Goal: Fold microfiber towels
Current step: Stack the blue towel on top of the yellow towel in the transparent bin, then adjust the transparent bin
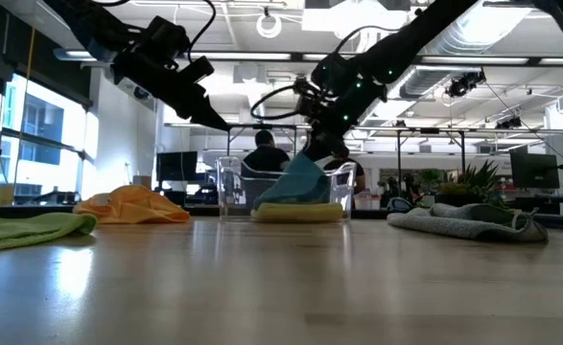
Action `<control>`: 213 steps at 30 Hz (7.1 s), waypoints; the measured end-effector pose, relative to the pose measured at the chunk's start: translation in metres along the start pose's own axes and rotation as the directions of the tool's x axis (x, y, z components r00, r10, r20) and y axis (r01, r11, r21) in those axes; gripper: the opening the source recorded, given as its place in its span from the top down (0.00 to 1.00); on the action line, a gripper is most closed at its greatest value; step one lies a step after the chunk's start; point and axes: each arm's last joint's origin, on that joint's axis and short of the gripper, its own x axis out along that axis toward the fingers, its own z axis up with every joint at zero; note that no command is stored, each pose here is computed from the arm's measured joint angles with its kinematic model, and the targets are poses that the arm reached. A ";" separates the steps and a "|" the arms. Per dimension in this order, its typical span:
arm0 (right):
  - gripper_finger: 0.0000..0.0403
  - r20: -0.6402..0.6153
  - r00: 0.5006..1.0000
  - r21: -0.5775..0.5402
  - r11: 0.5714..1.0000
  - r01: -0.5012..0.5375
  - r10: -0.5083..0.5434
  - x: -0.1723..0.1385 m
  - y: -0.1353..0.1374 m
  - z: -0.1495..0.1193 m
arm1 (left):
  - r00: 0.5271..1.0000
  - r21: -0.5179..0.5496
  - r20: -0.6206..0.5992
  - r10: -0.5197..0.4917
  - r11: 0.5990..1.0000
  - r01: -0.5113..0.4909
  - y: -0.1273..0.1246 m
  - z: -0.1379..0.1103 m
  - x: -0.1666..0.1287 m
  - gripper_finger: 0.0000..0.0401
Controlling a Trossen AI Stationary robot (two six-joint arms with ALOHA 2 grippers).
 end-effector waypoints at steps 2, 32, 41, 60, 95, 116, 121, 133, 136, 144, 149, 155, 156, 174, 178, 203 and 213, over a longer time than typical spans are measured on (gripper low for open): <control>1.00 -0.008 1.000 -0.028 1.000 -0.008 0.008 0.004 0.005 0.002 | 1.000 -0.001 -0.002 0.003 1.000 -0.003 0.000 0.000 0.000 0.71; 0.54 -0.259 0.965 0.149 0.989 0.005 0.034 -0.045 -0.028 0.037 | 1.000 -0.058 0.008 -0.004 0.998 0.004 0.002 -0.003 0.000 0.75; 0.53 -0.250 0.939 0.494 0.865 -0.088 0.237 -0.050 -0.018 0.032 | 0.994 -0.146 0.108 -0.011 0.989 0.027 -0.015 -0.037 0.003 0.87; 0.51 -0.097 0.971 0.658 0.746 -0.101 0.217 0.028 0.045 0.065 | 0.984 -0.182 0.167 -0.058 0.979 0.088 -0.031 -0.057 0.001 0.99; 0.90 -0.346 0.839 0.829 0.556 0.064 0.419 0.087 0.022 0.073 | 0.987 -0.144 0.149 -0.065 0.986 0.087 -0.031 -0.059 0.001 1.00; 0.55 -0.392 0.829 0.817 0.566 0.113 0.399 0.088 0.032 0.077 | 0.989 -0.151 0.128 -0.075 0.984 0.094 -0.032 -0.061 0.001 0.99; 0.71 -0.393 0.818 0.816 0.569 0.100 0.420 0.095 0.034 0.072 | 0.989 -0.151 0.128 -0.075 0.984 0.094 -0.032 -0.061 0.001 0.99; 0.99 -0.377 0.824 0.815 0.575 0.077 0.424 0.071 0.017 0.084 | 0.989 -0.151 0.128 -0.075 0.984 0.095 -0.032 -0.061 0.001 0.99; 0.98 -0.367 0.826 0.811 0.581 0.058 0.429 0.061 0.011 0.091 | 0.989 -0.151 0.129 -0.075 0.984 0.094 -0.032 -0.061 0.001 0.99; 0.95 -0.370 0.786 0.826 0.563 0.034 0.496 0.078 0.028 0.077 | 0.989 -0.151 0.127 -0.076 0.984 0.095 -0.032 -0.061 0.001 0.99; 0.81 -0.344 0.775 0.838 0.546 -0.001 0.530 0.083 0.034 0.075 | 0.989 -0.151 0.127 -0.076 0.984 0.095 -0.032 -0.061 0.001 0.99; 0.58 -0.302 0.817 0.828 0.560 -0.031 0.491 0.071 0.017 0.088 | 0.989 -0.151 0.127 -0.076 0.984 0.095 -0.032 -0.061 0.001 0.99; 0.55 -0.295 0.825 0.825 0.564 -0.034 0.482 0.065 0.011 0.091 | 0.989 -0.151 0.127 -0.076 0.984 0.095 -0.032 -0.061 0.001 0.99; 0.94 -0.301 0.904 0.767 0.641 0.040 0.304 0.093 -0.015 0.044 | 0.990 -0.153 0.123 -0.075 0.984 0.093 -0.033 -0.061 0.001 0.99; 0.97 -0.328 0.902 0.774 0.627 0.086 0.282 0.096 -0.014 0.039 | 0.989 -0.152 0.125 -0.073 0.984 0.092 -0.032 -0.061 0.001 0.99; 0.99 -0.466 0.859 0.668 0.720 0.185 0.212 -0.052 -0.070 0.039 | 0.920 -0.001 0.071 -0.386 0.922 0.387 -0.103 -0.048 0.009 1.00; 1.00 -0.399 0.909 0.676 0.709 0.200 0.124 -0.052 -0.090 0.032 | 0.973 -0.106 0.051 -0.226 0.967 0.230 -0.110 -0.054 0.035 1.00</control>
